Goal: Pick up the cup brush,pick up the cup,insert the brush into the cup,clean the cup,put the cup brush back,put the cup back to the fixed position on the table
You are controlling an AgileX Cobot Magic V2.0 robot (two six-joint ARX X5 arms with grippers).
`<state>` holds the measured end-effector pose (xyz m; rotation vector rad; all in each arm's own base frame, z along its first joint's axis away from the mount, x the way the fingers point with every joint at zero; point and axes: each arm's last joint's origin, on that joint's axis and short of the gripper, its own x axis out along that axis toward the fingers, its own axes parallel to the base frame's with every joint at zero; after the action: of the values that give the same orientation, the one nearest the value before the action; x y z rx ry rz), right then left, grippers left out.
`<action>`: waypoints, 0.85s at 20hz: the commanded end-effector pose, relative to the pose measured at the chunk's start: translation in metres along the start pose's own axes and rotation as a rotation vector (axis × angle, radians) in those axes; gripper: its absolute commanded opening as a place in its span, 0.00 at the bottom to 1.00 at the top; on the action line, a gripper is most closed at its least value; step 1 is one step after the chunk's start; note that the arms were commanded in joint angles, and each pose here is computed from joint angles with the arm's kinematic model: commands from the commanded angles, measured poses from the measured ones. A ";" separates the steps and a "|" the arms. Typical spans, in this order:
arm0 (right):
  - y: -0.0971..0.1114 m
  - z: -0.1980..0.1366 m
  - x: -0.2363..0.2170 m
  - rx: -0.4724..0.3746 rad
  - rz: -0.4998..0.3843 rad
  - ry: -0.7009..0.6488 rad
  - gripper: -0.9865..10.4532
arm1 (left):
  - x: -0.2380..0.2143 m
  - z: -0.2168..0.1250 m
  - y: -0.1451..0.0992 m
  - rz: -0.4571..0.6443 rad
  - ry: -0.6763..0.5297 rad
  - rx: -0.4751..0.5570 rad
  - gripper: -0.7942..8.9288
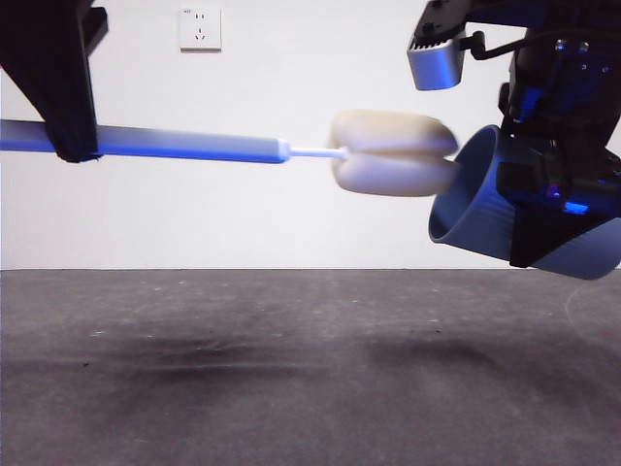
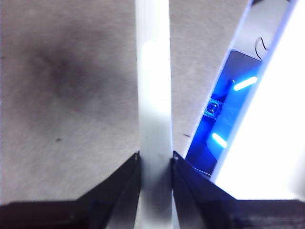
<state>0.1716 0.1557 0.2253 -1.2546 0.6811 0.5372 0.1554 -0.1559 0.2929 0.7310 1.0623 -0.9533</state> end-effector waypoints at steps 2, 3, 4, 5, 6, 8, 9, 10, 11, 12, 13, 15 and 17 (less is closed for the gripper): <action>0.009 0.008 -0.007 -0.133 0.002 -0.023 0.07 | 0.007 0.007 -0.008 -0.023 -0.004 0.008 0.07; 0.013 0.010 -0.008 -0.159 0.009 -0.029 0.07 | 0.008 0.009 -0.009 -0.024 -0.012 0.003 0.07; 0.016 0.012 -0.009 -0.182 0.010 -0.032 0.07 | 0.009 0.011 -0.011 -0.027 -0.019 0.000 0.07; 0.019 0.015 -0.010 -0.212 -0.003 -0.026 0.07 | 0.011 0.012 -0.013 -0.032 -0.018 -0.001 0.07; 0.023 0.018 -0.012 -0.245 -0.014 -0.024 0.07 | 0.013 0.014 -0.015 -0.037 -0.011 0.001 0.07; 0.032 0.024 -0.016 -0.311 -0.019 -0.042 0.07 | 0.020 0.018 -0.019 -0.049 0.004 -0.003 0.07; 0.037 0.027 -0.018 -0.336 -0.015 -0.055 0.07 | 0.024 0.022 -0.021 -0.052 0.002 -0.005 0.07; 0.040 0.028 -0.019 -0.349 -0.013 -0.063 0.07 | 0.026 0.024 -0.022 -0.054 -0.005 -0.008 0.07; 0.043 0.030 -0.020 -0.362 -0.009 -0.069 0.07 | 0.028 0.027 -0.023 -0.057 -0.014 -0.007 0.07; 0.045 0.031 -0.021 -0.371 -0.007 -0.073 0.07 | 0.030 0.029 -0.025 -0.058 -0.021 -0.009 0.07; 0.047 0.032 -0.021 -0.381 -0.006 -0.075 0.07 | 0.032 0.031 -0.026 -0.058 -0.031 -0.013 0.07; 0.050 0.034 -0.022 -0.394 -0.005 -0.079 0.07 | 0.033 0.034 -0.028 -0.059 -0.046 -0.015 0.07; 0.051 0.034 -0.023 -0.395 -0.004 -0.082 0.07 | 0.033 0.036 -0.030 -0.060 -0.055 -0.013 0.07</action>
<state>0.1261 0.1986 0.2129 -1.5931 0.5282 0.7329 0.1480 -0.2062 0.2727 0.6831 1.0558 -1.0091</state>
